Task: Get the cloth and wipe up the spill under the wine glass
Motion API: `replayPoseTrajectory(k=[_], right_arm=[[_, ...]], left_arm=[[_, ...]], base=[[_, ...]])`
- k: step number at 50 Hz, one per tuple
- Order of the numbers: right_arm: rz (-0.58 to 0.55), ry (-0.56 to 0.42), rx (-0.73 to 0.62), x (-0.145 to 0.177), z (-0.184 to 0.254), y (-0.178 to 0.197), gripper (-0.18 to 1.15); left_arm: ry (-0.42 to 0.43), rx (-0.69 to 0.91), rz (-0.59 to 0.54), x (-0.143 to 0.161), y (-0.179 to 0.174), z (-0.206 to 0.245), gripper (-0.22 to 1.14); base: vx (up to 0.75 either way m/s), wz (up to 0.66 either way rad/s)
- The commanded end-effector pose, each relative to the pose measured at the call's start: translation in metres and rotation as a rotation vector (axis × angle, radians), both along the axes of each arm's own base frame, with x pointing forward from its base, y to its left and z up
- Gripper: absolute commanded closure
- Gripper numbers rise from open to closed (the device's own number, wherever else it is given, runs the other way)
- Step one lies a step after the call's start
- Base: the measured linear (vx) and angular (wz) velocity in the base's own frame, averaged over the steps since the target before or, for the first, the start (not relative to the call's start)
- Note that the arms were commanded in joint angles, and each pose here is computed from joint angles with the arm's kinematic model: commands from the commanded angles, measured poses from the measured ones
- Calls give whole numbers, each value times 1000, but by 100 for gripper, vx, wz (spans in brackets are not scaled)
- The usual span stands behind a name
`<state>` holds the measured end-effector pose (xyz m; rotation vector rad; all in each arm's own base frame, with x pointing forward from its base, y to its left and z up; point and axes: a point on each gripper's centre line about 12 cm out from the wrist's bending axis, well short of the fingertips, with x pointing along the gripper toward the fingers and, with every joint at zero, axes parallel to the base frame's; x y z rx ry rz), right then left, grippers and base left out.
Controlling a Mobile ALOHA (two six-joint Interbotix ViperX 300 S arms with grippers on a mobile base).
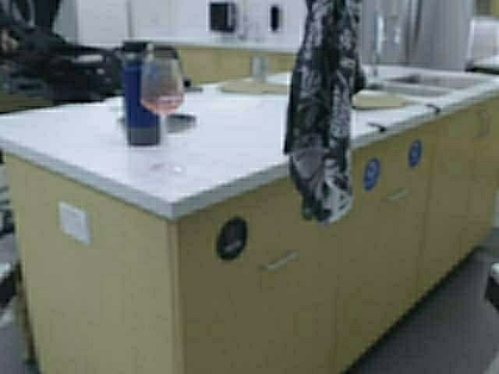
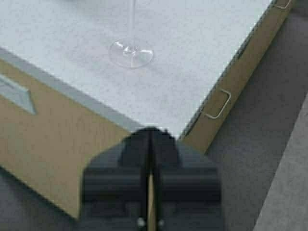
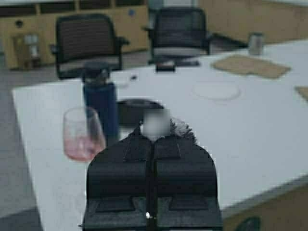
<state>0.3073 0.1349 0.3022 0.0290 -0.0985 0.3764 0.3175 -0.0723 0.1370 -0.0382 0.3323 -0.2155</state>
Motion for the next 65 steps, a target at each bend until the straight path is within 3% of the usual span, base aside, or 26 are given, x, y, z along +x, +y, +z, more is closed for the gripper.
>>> replayPoseTrajectory(k=[1, 16, 32, 40, 52, 65], right_arm=[[-3, -56, 22, -1, 16, -1, 90], [-5, -70, 26, 0, 21, -1, 90], [-27, -43, 15, 3, 10, -8, 90], [-25, -36, 13, 3, 8, -7, 90], [-26, -35, 13, 4, 7, -8, 90], [-27, -36, 13, 4, 7, -8, 90]], left_arm=[[-64, -16, -45, 10, -17, -5, 56], [-125, -25, -53, 24, -23, -34, 48], [-193, -32, -58, 43, -28, -70, 12], [-285, -9, -68, 44, -29, -83, -6], [-367, -20, -93, 45, -32, -103, -7], [-369, -48, -189, 50, -49, -130, -7]], base=[[13, 16], [13, 9], [15, 3], [17, -3], [15, 1], [12, 2]])
